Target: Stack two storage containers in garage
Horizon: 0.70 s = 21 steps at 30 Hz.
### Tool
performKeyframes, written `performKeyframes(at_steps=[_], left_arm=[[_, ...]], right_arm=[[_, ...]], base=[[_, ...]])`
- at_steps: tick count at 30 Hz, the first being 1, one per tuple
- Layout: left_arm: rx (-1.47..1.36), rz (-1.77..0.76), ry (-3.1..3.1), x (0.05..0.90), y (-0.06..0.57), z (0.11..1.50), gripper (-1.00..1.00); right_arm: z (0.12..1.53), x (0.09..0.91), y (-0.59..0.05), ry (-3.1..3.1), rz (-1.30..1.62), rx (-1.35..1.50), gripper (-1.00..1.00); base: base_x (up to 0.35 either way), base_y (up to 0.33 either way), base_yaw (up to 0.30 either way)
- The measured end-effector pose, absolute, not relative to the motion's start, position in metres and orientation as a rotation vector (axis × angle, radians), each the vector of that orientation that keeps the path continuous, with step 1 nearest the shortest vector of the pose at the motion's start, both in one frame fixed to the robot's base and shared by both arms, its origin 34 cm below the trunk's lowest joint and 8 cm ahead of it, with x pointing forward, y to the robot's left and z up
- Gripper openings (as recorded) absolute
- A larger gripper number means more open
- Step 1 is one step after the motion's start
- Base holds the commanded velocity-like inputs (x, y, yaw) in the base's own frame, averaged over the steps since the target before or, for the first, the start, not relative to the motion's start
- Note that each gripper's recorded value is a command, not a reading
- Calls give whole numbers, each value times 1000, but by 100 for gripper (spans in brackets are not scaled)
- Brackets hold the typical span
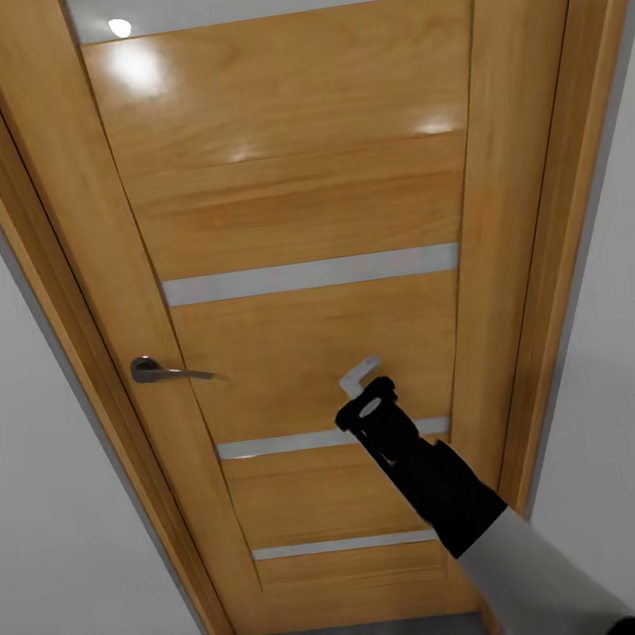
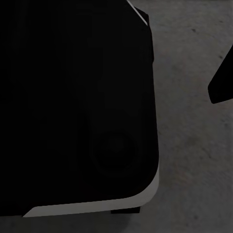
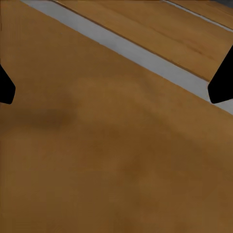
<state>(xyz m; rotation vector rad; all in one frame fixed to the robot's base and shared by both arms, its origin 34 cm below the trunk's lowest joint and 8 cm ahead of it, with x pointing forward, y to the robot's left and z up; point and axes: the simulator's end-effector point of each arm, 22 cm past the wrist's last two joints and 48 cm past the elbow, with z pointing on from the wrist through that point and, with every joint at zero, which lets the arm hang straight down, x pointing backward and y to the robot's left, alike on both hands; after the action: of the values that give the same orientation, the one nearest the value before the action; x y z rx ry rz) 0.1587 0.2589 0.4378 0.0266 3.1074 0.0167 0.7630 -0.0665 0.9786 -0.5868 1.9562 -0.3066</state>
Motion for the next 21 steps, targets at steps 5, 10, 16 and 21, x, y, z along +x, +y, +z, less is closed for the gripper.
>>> performKeyframes(at_steps=[5, 10, 16, 21], left_arm=[[27, 17, 3107, 159, 259, 438, 100], [27, 16, 3107, 159, 259, 438, 100], [27, 16, 3108, 159, 259, 438, 100], [27, 16, 3107, 159, 259, 438, 100]], right_arm=[[974, 775, -71, 1955, -339, -593, 100], [973, 779, -74, 1950, -357, -589, 100], [973, 796, -82, 1950, -398, -597, 100], [971, 804, -85, 1947, -413, -600, 100]], base=[[0, 0, 0], [0, 0, 0], [0, 0, 0], [0, 0, 0]])
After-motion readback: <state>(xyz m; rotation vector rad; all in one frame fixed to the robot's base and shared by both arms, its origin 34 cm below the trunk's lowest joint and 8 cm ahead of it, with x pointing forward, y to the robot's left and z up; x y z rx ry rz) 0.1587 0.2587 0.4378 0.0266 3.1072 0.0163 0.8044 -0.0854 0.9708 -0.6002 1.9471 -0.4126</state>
